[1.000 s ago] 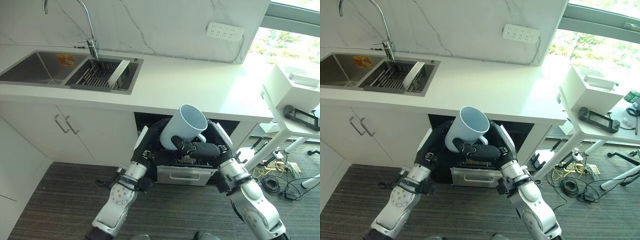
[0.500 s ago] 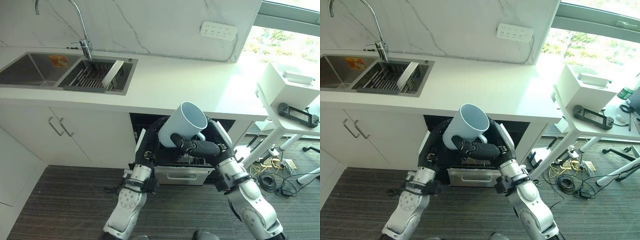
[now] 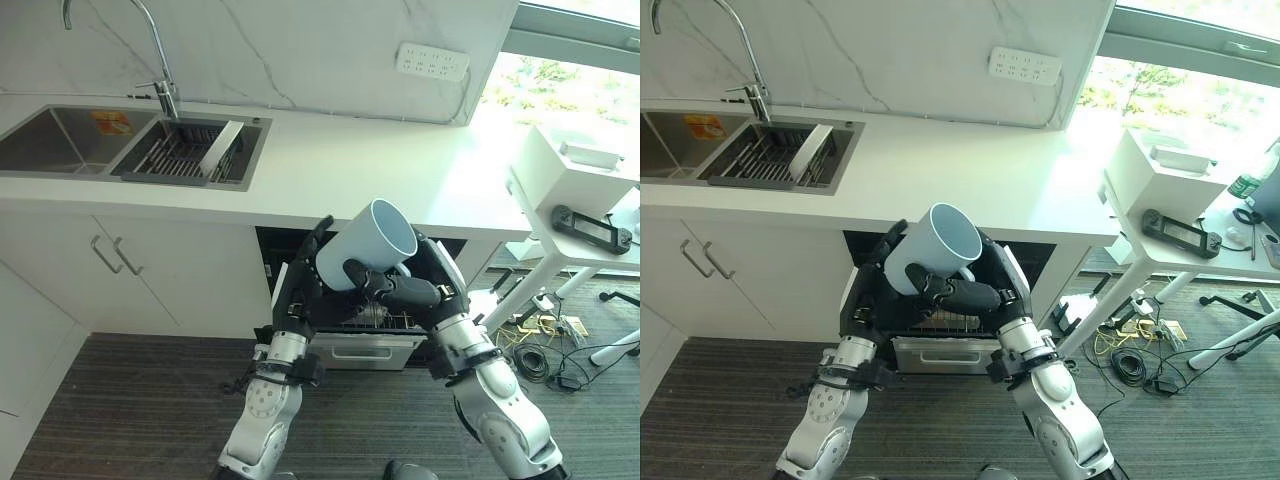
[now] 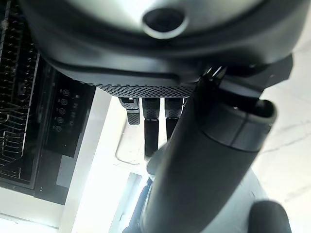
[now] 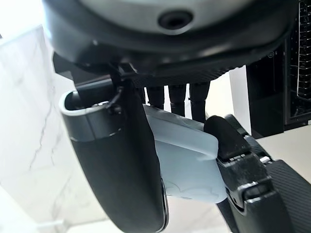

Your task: Place the dishes in the dishwasher.

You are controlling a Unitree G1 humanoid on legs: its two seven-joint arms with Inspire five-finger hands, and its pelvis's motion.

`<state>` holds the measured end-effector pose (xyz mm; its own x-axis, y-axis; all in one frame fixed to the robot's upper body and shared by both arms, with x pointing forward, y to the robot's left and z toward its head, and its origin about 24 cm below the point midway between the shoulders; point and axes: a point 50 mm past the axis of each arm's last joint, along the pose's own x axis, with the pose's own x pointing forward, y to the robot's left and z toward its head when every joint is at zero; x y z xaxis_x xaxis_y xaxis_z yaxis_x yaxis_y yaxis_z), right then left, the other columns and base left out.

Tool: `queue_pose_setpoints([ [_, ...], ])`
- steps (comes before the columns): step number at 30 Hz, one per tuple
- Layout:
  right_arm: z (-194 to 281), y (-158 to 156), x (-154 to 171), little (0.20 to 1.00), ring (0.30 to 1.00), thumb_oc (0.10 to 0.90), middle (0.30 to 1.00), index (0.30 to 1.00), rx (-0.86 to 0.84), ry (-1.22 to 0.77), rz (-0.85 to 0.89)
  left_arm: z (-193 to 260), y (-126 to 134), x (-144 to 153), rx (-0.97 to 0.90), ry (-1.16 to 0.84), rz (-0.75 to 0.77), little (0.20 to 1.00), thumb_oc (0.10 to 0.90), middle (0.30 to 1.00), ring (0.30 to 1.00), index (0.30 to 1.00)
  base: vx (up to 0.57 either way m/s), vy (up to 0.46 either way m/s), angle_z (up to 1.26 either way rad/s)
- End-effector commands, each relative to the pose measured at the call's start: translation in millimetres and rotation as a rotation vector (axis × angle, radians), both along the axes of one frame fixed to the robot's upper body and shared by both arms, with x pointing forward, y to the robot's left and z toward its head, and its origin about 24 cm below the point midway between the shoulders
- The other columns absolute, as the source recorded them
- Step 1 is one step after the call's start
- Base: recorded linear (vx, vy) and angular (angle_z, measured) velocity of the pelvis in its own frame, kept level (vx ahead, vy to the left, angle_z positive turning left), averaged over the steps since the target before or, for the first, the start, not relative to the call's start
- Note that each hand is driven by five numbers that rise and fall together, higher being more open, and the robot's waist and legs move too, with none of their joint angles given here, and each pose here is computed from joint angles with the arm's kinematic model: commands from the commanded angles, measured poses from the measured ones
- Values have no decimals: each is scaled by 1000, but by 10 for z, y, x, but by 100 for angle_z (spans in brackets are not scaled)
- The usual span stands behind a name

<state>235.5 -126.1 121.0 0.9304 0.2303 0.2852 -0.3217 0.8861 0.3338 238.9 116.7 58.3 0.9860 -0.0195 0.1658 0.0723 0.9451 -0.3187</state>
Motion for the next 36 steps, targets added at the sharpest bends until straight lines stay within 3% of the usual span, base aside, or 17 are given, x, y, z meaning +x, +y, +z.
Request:
queue_pose_setpoints([
  [1,712,-1007,-161,300,300,400,300,300,126,-440,-539,42,1484,-123,-210,18,839,900,800,900,900,900,0,0,0],
  [15,749,-1061,-184,300,300,400,300,300,124,-463,-581,-71,1495,-148,-224,67,866,900,800,900,900,900,2,2,1],
  [20,752,-1069,-182,300,300,400,300,300,111,-458,-585,55,1471,-87,-147,-2,769,900,800,900,900,900,0,0,0],
  [22,744,-1064,-186,300,300,400,300,300,108,-453,-580,153,1433,-48,-86,-52,692,900,800,900,900,900,0,0,0],
  [23,743,-1061,-178,300,300,400,300,300,101,-445,-572,310,1348,12,34,-129,578,900,800,900,900,900,0,0,0],
  [28,708,-1070,-180,300,300,400,300,300,81,-428,-538,727,1154,112,412,-303,324,900,800,900,900,900,-12,32,-1],
  [36,668,-1035,-128,300,300,400,300,300,40,-413,-462,741,968,306,809,-242,10,900,800,900,900,900,-11,31,-11],
])
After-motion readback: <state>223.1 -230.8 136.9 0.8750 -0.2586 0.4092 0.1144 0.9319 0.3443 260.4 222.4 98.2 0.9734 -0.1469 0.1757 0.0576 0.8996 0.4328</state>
